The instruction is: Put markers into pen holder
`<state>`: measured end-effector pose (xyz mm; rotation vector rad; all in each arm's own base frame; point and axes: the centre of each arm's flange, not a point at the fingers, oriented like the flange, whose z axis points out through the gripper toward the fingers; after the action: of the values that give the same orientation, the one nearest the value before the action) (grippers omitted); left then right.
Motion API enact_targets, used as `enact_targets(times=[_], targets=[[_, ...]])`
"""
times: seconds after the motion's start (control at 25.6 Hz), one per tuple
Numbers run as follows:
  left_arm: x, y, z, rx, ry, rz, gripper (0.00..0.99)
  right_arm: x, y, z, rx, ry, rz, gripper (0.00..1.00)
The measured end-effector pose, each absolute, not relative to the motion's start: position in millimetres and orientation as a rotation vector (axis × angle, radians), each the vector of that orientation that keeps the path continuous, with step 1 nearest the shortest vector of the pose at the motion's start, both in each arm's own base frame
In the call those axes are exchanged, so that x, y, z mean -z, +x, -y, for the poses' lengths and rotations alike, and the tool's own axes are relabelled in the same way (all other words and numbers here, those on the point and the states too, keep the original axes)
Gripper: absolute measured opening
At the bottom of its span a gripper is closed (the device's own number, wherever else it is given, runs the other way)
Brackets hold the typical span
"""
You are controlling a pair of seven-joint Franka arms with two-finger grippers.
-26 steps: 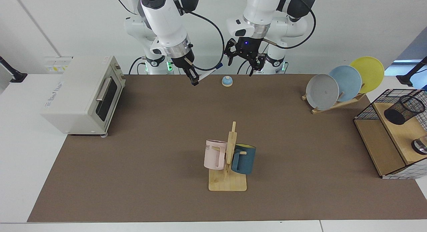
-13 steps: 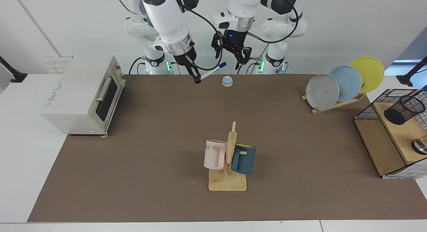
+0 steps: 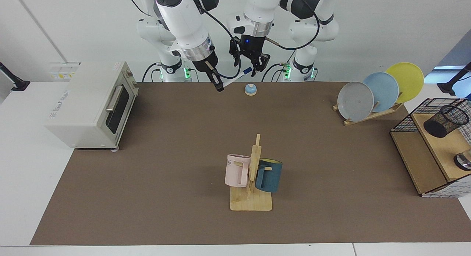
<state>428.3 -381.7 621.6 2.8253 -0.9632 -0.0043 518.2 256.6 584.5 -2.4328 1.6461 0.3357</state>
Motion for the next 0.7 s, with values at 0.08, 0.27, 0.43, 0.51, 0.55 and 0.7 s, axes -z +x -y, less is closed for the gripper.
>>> enact_targets(times=[0.08, 0.27, 0.43, 0.51, 0.55, 0.7], targets=[[-619.8, 428.2, 382.0, 0.01, 2.826, 0.965, 0.674, -584.5, 518.3, -256.7, -0.338, -2.428, -1.649, 0.17], [-617.3, 433.0, 377.0, 0.015, 2.834, 0.949, 0.388, -583.8, 517.3, -254.7, -0.336, -2.428, -1.655, 0.17], [-614.7, 433.9, 375.9, 0.03, 2.838, 0.938, 0.145, -586.8, 516.3, -255.0, -0.342, -2.415, -1.652, 0.17], [-613.1, 433.0, 376.8, 0.044, 2.848, 0.902, 0.026, -588.1, 516.7, -255.0, -0.341, -2.406, -1.651, 0.17], [-612.7, 432.6, 377.2, 0.048, 2.853, 0.881, 0.026, -588.4, 516.8, -255.1, -0.34, -2.404, -1.65, 0.17], [-612.3, 431.8, 377.8, 0.057, 2.868, 0.832, 0.026, -588.5, 516.9, -255.2, -0.341, -2.402, -1.65, 0.17]])
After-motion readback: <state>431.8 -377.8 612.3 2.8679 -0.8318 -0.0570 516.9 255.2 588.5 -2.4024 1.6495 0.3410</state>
